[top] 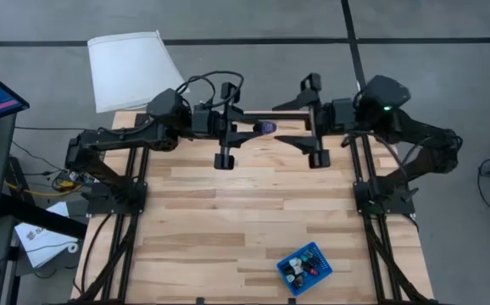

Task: Pick & Place Nail Polish
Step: Put the violet nail polish into the blue bin

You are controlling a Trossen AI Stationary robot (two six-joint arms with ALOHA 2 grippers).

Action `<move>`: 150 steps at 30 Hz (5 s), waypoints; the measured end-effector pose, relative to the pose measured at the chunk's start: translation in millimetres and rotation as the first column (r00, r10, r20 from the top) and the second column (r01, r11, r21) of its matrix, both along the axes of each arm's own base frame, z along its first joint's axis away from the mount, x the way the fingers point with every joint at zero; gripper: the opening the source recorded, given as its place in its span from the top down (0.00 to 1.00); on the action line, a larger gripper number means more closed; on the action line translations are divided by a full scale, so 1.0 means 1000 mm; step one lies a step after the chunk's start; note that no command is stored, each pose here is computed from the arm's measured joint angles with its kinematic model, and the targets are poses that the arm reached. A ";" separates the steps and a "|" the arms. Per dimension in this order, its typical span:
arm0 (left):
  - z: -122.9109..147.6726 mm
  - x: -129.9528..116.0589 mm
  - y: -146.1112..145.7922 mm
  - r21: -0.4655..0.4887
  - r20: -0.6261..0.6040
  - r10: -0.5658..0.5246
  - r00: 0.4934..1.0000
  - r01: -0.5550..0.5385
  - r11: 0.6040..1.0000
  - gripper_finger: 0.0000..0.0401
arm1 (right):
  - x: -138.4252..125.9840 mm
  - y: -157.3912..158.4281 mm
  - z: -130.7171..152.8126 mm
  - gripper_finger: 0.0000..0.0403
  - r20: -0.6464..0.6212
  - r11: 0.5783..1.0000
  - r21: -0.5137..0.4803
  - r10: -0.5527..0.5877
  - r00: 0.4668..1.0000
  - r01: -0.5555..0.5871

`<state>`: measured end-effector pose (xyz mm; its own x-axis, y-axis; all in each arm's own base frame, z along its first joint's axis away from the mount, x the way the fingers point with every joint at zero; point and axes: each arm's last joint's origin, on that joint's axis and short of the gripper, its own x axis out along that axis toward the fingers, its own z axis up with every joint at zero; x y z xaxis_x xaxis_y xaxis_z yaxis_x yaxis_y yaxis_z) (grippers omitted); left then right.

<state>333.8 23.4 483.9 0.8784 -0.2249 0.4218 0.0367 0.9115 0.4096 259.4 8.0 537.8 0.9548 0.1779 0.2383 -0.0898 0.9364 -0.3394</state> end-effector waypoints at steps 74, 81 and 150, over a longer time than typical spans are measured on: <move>-0.041 -0.130 -0.033 -0.112 -0.490 0.294 0.821 -0.394 0.912 1.00 | -0.078 0.021 -0.071 0.86 -0.481 0.951 0.253 0.285 0.829 -0.179; -0.095 -0.160 -0.034 -0.201 -0.434 0.272 0.859 -0.387 0.900 1.00 | -0.074 0.024 -0.134 0.86 -0.417 0.890 0.407 0.383 0.824 -0.208; -0.236 -0.244 -0.024 -0.486 -0.324 0.182 0.929 -0.328 0.810 1.00 | 0.037 0.087 -0.381 0.37 -1.000 0.572 -0.003 0.022 -0.018 0.820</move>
